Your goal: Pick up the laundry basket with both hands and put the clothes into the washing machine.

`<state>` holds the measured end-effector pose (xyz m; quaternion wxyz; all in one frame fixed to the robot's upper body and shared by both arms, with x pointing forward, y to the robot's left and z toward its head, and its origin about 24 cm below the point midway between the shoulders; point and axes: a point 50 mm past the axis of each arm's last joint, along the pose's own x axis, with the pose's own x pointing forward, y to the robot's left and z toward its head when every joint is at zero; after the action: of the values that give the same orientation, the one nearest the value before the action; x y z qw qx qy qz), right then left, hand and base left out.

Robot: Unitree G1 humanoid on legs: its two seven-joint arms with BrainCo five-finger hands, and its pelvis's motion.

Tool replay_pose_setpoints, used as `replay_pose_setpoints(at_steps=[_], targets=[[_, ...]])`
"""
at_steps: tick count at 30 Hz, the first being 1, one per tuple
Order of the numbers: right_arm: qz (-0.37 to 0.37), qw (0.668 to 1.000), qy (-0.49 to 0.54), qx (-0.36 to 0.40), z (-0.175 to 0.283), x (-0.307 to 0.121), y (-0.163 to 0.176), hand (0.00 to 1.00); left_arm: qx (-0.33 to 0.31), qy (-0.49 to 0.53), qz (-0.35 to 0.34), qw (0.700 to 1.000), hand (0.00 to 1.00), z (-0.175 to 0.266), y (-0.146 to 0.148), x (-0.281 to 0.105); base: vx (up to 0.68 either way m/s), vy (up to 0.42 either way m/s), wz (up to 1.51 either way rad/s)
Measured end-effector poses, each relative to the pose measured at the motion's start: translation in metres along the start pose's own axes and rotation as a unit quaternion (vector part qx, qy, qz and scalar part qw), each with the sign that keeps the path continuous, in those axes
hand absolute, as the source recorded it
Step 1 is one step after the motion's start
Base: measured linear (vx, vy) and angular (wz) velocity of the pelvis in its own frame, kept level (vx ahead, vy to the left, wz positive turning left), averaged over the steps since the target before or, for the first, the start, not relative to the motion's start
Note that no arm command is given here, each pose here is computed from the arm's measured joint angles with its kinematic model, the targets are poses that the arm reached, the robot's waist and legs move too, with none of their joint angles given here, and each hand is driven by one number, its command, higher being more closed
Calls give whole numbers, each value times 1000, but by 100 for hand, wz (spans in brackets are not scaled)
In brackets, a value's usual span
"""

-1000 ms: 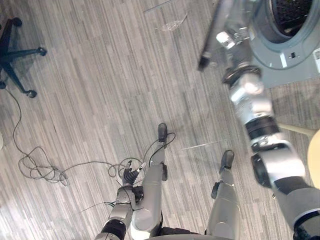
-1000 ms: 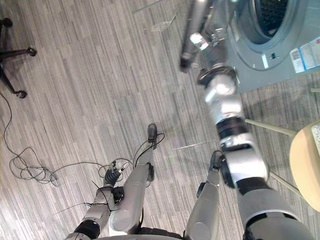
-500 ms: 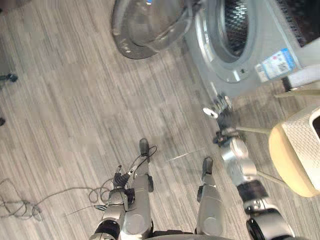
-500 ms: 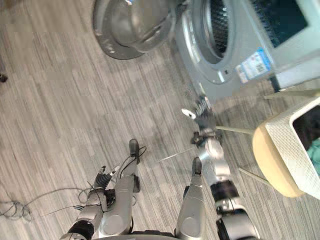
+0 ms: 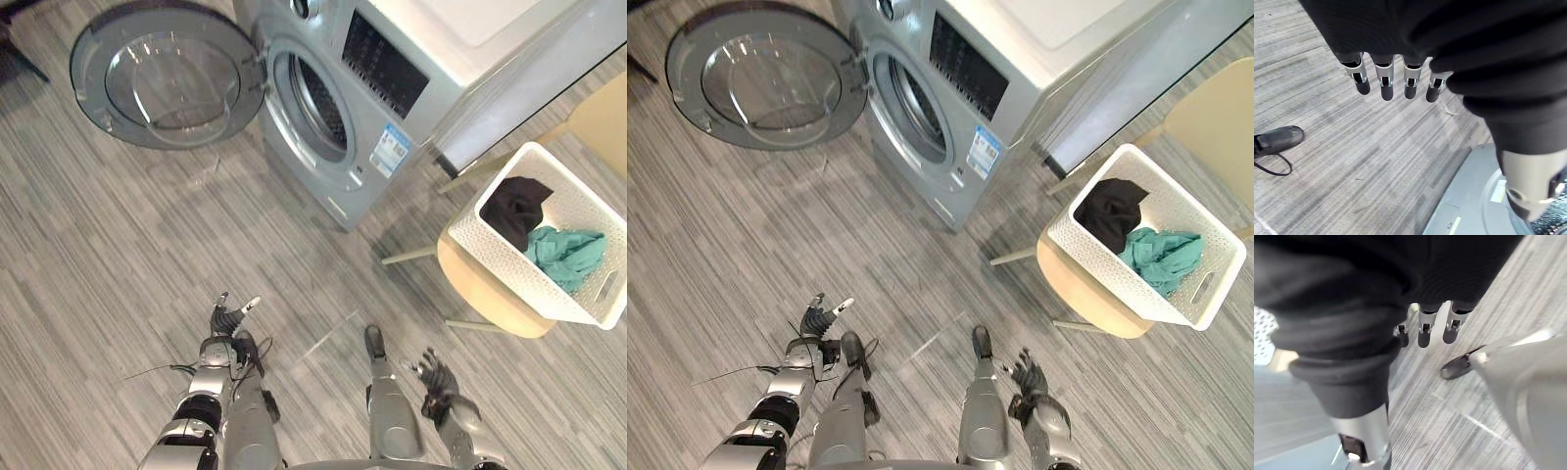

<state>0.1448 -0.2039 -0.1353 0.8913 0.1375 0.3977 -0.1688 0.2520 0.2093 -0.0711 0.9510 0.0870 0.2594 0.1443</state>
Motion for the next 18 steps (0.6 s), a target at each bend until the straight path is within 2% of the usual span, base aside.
replay_pose_setpoints(at_steps=[2, 4, 10, 14, 18], targets=[[-65, 995, 72, 31, -31, -6, -28, 0, 6, 39, -12, 999, 0, -24, -1, -7, 72, -34, 4], [-103, 988, 101, 59, -44, -12, -42, 0, 6, 86, -13, 996, 0, -49, 1, -16, 70, -41, 2], [-199, 958, 133, 158, -71, -33, -77, 0, -24, 236, -15, 971, 0, -126, 4, -60, 37, -24, 8], [-216, 945, 142, 201, -81, -39, -80, 0, -38, 272, -7, 962, 0, -144, 10, -74, 0, -24, 17], [-188, 949, 156, 201, -88, -36, -58, 0, -69, 306, 29, 949, 0, -161, 25, -89, -13, -95, -35]])
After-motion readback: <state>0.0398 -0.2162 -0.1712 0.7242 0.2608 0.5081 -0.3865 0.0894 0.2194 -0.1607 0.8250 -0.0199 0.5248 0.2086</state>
